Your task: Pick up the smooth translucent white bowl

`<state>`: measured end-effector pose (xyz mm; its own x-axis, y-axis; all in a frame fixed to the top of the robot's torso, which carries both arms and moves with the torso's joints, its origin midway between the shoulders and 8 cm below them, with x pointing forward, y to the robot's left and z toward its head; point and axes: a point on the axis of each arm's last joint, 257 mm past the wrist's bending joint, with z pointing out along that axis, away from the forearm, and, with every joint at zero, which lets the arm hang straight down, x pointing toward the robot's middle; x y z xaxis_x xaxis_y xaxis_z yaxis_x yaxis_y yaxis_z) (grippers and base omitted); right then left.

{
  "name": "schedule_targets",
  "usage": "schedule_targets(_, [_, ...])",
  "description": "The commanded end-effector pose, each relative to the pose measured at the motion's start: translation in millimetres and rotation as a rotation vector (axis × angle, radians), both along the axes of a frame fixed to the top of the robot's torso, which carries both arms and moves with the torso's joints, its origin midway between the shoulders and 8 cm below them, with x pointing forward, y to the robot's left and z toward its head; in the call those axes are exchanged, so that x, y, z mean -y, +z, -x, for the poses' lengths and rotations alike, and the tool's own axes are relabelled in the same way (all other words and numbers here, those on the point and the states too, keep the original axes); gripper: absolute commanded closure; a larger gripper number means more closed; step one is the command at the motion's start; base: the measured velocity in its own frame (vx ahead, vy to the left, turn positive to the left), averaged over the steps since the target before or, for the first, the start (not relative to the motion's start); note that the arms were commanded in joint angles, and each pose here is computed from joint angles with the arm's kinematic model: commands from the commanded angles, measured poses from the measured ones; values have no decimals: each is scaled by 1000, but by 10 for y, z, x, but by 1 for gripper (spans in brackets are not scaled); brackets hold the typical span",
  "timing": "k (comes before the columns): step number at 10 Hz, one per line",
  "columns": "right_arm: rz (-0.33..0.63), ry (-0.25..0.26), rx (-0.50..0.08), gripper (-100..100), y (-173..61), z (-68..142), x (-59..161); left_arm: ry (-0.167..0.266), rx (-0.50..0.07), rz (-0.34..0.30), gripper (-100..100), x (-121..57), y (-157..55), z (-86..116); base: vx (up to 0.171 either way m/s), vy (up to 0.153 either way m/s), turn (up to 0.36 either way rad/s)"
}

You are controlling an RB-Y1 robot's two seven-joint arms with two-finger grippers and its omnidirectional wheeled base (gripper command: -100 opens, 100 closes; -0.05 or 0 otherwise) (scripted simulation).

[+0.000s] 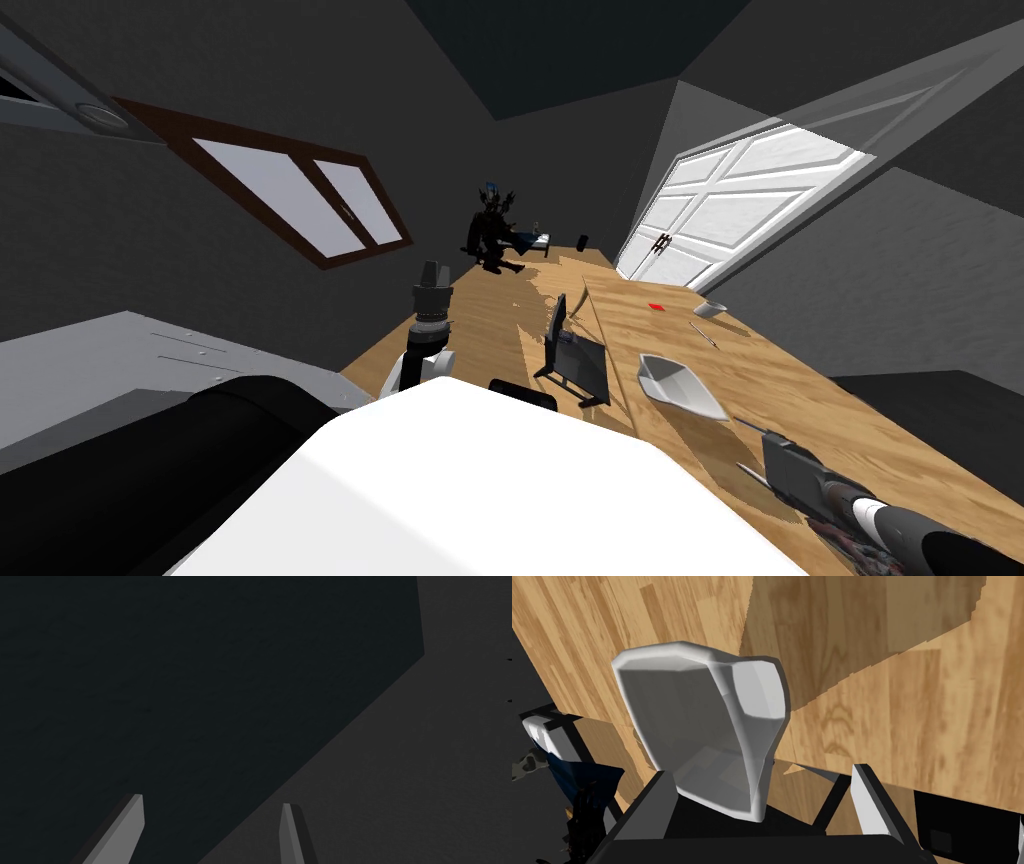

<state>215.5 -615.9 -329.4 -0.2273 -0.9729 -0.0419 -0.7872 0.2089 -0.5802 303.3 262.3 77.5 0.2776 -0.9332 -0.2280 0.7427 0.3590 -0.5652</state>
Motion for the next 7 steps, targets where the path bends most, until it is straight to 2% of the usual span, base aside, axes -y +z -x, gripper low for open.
schedule_targets(1, [43, -4, 30, -100, 153, -105, 155, 0, 0, 0, 0, 0, 0, 0, -164, -14, 28])
schedule_targets(5, [111, -6, 81, -100, 407, -300, 367, 0, 0, 0, 0, 0, 0, 0, -106, 12, 17])
schedule_targets(6, [66, -5, 54, -100, 258, -228, 229, 0, 0, 0, 0, 0, 0, 0, 50, 19, 59])
schedule_targets(7, [51, -4, 47, -100, 219, -210, 181, 0, 0, 0, 0, 0, -1, 0, 173, 10, 27])
